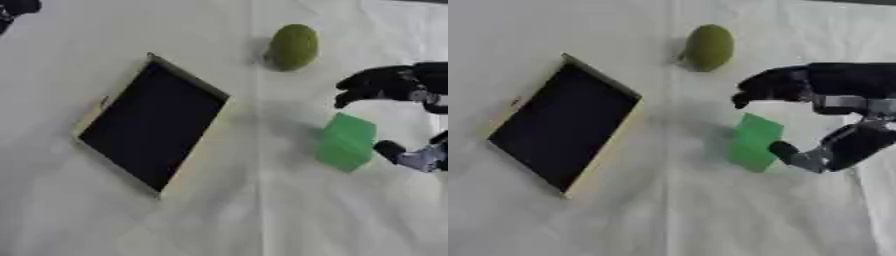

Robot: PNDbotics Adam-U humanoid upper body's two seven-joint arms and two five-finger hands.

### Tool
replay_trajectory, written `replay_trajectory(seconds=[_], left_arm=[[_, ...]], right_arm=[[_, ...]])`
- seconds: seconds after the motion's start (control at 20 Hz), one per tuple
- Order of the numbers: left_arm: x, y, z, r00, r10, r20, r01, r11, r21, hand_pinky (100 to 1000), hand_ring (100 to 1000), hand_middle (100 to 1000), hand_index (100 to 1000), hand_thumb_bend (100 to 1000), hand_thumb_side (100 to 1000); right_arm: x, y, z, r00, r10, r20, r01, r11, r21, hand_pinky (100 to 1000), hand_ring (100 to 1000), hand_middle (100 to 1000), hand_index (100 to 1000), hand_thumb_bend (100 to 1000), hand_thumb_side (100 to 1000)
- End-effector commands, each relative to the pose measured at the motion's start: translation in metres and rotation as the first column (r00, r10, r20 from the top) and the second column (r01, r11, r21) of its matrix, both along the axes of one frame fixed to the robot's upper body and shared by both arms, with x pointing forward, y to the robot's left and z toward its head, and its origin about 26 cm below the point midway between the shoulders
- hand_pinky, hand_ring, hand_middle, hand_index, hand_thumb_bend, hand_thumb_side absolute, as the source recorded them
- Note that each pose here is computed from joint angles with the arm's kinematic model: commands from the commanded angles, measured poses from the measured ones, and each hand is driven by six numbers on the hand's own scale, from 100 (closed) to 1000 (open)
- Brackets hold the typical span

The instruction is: Pick up objects on the table and place them in the box.

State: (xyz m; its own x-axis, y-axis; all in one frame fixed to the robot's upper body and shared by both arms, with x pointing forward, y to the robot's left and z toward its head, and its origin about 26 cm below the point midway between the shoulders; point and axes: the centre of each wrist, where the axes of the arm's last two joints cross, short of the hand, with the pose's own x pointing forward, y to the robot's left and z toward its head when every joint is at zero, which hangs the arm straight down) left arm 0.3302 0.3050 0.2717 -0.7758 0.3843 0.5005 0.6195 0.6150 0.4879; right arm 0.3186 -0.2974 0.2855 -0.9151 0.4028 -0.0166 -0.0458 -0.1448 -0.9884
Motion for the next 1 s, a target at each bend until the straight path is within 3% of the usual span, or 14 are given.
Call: replay_trajectory(seconds=[0.05, 0.3, 0.4, 0.5, 0.55, 0.75, 0.8, 1.0], left_arm=[[-0.0028, 0.0009, 0.0057, 1.000, -0.001, 0.021, 0.001, 1.000, 0.013, 887, 789, 826, 845, 100, 672], [-0.0028, 0.0010, 0.0053, 1.000, -0.001, 0.019, 0.001, 1.000, 0.016, 888, 787, 825, 845, 100, 672], [-0.0028, 0.0010, 0.0051, 1.000, -0.001, 0.018, 0.001, 1.000, 0.016, 888, 786, 825, 845, 100, 672], [-0.0028, 0.0009, 0.0049, 1.000, -0.002, 0.017, 0.001, 1.000, 0.017, 888, 785, 824, 845, 100, 672], [-0.0028, 0.0011, 0.0048, 1.000, -0.002, 0.017, 0.001, 1.000, 0.018, 888, 785, 824, 845, 100, 672], [-0.0029, 0.0013, 0.0046, 1.000, -0.002, 0.016, 0.002, 1.000, 0.020, 888, 784, 822, 845, 100, 672], [-0.0029, 0.0012, 0.0046, 1.000, -0.003, 0.015, 0.002, 1.000, 0.021, 888, 783, 822, 845, 100, 672], [-0.0029, 0.0012, 0.0046, 1.000, -0.004, 0.015, 0.004, 1.000, 0.024, 888, 783, 821, 845, 100, 672]], right_arm=[[-0.0047, -0.0041, 0.0114, 0.993, 0.098, 0.061, -0.085, 0.979, -0.186, 1000, 1000, 863, 1000, 151, 412], [-0.0040, -0.0044, 0.0076, 0.989, 0.128, 0.075, -0.109, 0.970, -0.216, 1000, 1000, 865, 1000, 136, 248], [-0.0047, -0.0040, 0.0079, 0.986, 0.144, 0.082, -0.122, 0.968, -0.220, 1000, 1000, 868, 1000, 122, 309], [-0.0056, -0.0041, 0.0096, 0.983, 0.158, 0.098, -0.132, 0.964, -0.229, 1000, 1000, 875, 1000, 190, 281], [-0.0061, -0.0045, 0.0106, 0.981, 0.163, 0.108, -0.134, 0.962, -0.238, 1000, 1000, 877, 1000, 232, 301], [-0.0056, -0.0088, 0.0125, 0.978, 0.154, 0.140, -0.113, 0.958, -0.263, 1000, 1000, 879, 1000, 290, 536], [-0.0054, -0.0093, 0.0123, 0.978, 0.151, 0.146, -0.108, 0.958, -0.266, 1000, 1000, 879, 1000, 337, 550], [-0.0048, -0.0113, 0.0118, 0.977, 0.137, 0.166, -0.089, 0.960, -0.267, 1000, 1000, 872, 1000, 286, 608]])
